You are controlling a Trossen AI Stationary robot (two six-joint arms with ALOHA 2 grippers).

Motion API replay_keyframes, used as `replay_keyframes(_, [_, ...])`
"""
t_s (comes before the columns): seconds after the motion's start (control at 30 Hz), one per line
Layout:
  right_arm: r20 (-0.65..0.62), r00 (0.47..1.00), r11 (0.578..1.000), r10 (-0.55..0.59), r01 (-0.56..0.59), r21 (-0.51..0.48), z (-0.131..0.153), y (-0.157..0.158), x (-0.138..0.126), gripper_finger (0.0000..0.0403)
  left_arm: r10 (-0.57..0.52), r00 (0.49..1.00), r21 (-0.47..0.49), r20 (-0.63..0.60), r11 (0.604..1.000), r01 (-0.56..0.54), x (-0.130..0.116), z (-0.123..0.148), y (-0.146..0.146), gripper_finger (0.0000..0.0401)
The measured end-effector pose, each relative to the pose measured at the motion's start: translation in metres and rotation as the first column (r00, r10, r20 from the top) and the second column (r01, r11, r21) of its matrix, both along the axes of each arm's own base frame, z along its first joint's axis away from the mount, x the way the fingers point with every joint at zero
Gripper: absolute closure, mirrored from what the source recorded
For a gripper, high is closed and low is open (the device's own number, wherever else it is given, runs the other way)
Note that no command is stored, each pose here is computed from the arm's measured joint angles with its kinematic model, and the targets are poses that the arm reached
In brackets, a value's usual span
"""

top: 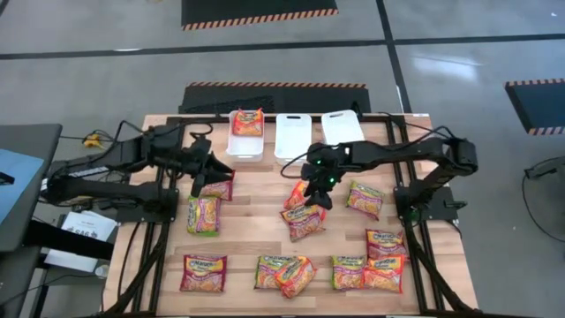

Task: Sort Maruchan noodles
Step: Put the red noodle pack into the right white bin

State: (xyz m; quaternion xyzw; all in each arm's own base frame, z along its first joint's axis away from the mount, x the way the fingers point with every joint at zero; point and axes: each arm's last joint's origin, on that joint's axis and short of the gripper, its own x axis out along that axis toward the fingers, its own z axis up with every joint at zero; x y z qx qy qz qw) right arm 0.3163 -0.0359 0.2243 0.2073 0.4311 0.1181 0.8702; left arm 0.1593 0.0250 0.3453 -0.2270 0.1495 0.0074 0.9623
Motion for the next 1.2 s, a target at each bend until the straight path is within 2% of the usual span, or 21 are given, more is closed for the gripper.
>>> replay_keyframes(0.23, [-0.068, 0.997, 0.999, 0.026, -0.028, -0.022, -0.026, 0.005, 0.011, 0.0168, 0.043, 0.998, -0.016, -0.052, 0.999, -0.043, 0.000, -0.018, -0.002, 0.0285])
replay_keyframes(0.53, [-0.107, 0.994, 0.999, 0.024, -0.026, -0.022, -0.043, 0.004, 0.017, 0.0168, 0.039, 0.996, -0.015, -0.078, 0.999, -0.040, 0.005, -0.024, -0.003, 0.0285])
replay_keyframes(0.77, [-0.127, 0.992, 0.997, -0.015, 0.005, -0.077, -0.044, 0.002, 0.016, 0.0168, 0.039, 0.996, -0.016, -0.083, 0.999, -0.040, 0.005, -0.024, -0.003, 0.0285])
replay_keyframes(0.97, [-0.136, 0.991, 0.997, -0.018, 0.007, -0.081, -0.044, 0.002, 0.015, 0.0168, 0.037, 0.996, -0.004, -0.083, 0.999, -0.038, 0.005, -0.024, -0.003, 0.0285])
replay_keyframes(1.2, [-0.205, 0.979, 0.996, 0.004, -0.022, -0.086, -0.047, 0.008, 0.010, 0.0168, 0.035, 0.996, 0.003, -0.082, 0.999, -0.035, 0.005, -0.024, -0.003, 0.0285])
